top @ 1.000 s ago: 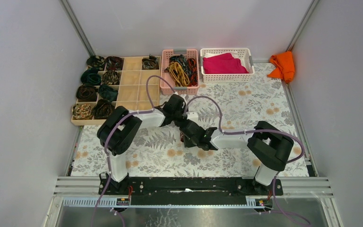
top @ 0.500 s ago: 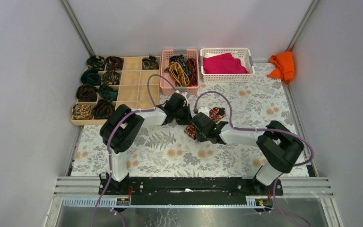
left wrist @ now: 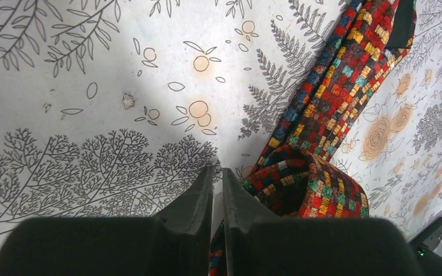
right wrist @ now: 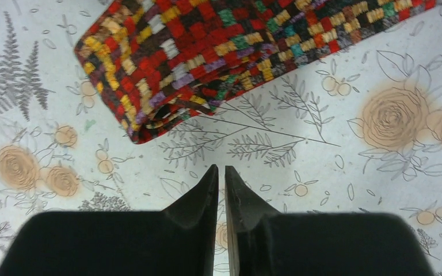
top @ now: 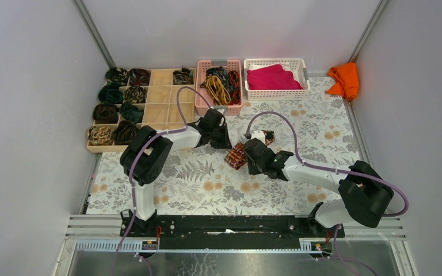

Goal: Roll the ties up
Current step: Roll the tie at the center of the board.

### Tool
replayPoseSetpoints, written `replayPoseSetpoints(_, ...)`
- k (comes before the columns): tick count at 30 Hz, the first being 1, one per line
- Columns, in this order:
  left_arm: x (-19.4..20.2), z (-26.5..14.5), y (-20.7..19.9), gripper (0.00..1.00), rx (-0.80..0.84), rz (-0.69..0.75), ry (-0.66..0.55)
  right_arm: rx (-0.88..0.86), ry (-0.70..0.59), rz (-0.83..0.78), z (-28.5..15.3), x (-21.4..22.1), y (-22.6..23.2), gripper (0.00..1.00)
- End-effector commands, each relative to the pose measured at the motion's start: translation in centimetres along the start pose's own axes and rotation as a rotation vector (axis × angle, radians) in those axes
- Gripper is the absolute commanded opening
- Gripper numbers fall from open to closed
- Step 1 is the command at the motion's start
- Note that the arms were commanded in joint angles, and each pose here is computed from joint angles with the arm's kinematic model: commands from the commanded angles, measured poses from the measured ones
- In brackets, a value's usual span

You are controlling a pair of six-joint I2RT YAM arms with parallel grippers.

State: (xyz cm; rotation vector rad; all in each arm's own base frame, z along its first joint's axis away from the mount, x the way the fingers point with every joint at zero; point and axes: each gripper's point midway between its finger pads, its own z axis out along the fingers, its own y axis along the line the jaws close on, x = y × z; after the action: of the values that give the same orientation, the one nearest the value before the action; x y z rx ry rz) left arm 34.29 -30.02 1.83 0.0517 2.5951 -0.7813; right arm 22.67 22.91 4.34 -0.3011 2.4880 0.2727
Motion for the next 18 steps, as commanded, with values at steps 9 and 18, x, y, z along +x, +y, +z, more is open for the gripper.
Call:
replayPoseSetpoints(9,2.1,0.9,1.8,0.14,-0.027,-0.018,0.048,0.118,-0.032,0.156,1.3,-1.3,-4.3,0.31)
replayPoseSetpoints(18,1.5,-0.4,2.1,0.11,-0.039,-0.012,-0.003,-0.025,-0.111,0.274,1.2,-7.1,-4.5,0.45)
